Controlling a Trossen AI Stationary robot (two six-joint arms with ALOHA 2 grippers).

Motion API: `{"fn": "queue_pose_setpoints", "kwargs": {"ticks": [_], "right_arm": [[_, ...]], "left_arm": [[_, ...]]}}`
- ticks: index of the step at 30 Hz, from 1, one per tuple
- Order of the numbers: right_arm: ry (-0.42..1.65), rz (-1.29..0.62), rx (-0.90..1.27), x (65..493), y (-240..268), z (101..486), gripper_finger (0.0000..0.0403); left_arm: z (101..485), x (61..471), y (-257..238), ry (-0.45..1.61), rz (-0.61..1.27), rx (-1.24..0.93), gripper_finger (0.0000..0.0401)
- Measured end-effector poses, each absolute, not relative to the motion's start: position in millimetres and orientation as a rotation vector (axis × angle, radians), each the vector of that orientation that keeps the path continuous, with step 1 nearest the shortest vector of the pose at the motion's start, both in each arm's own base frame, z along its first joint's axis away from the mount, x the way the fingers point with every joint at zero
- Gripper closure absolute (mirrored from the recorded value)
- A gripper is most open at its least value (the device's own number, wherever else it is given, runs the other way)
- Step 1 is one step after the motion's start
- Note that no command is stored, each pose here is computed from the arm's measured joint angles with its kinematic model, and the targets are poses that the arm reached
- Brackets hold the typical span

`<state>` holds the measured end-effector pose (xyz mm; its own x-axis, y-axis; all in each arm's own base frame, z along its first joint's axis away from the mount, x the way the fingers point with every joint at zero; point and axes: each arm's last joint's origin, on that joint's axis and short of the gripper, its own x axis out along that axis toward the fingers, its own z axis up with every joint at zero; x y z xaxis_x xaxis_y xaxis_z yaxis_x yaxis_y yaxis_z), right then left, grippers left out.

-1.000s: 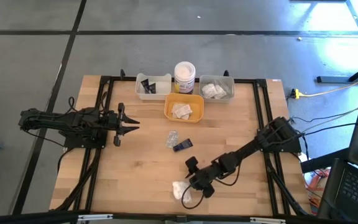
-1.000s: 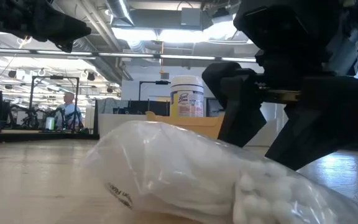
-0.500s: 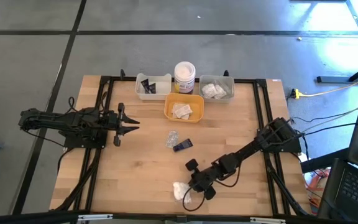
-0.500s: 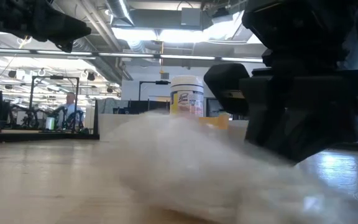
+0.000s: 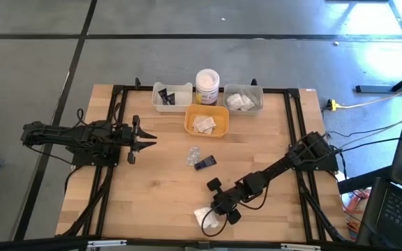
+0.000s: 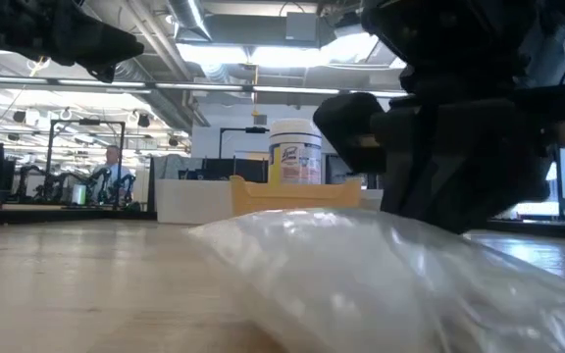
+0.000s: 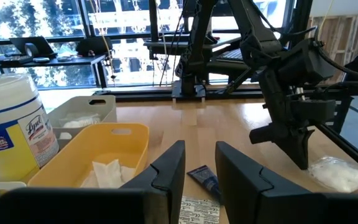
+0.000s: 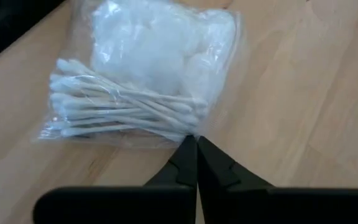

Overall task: Pick & Place Travel size toiletries
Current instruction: Put the white cotton pack into the gray bin

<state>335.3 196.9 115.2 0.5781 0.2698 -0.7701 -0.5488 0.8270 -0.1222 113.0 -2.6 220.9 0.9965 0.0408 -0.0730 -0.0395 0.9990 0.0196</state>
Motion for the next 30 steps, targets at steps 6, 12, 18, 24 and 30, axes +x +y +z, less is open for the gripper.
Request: {"fn": "queue_pose_setpoints", "kwargs": {"ticks": [6,12,18,24,30], "right_arm": [[0.846,0.469,-0.361,334,186,138,0.0401],[0.846,0.402,-0.343,327,169,172,0.0402],[0.845,0.312,-0.373,310,153,208,0.0402],[0.821,0.193,-0.382,289,132,247,0.0402],[0.8,0.061,-0.377,265,101,282,0.0403]], "left_arm": [[221,113,-3,0.074,0.04,0.018,0.0315],[221,113,-3,0.073,0.04,0.018,0.0315],[221,113,-3,0.073,0.04,0.018,0.0315],[221,113,-3,0.072,0.04,0.018,0.0315],[221,113,-3,0.071,0.04,0.018,0.0315]]}}
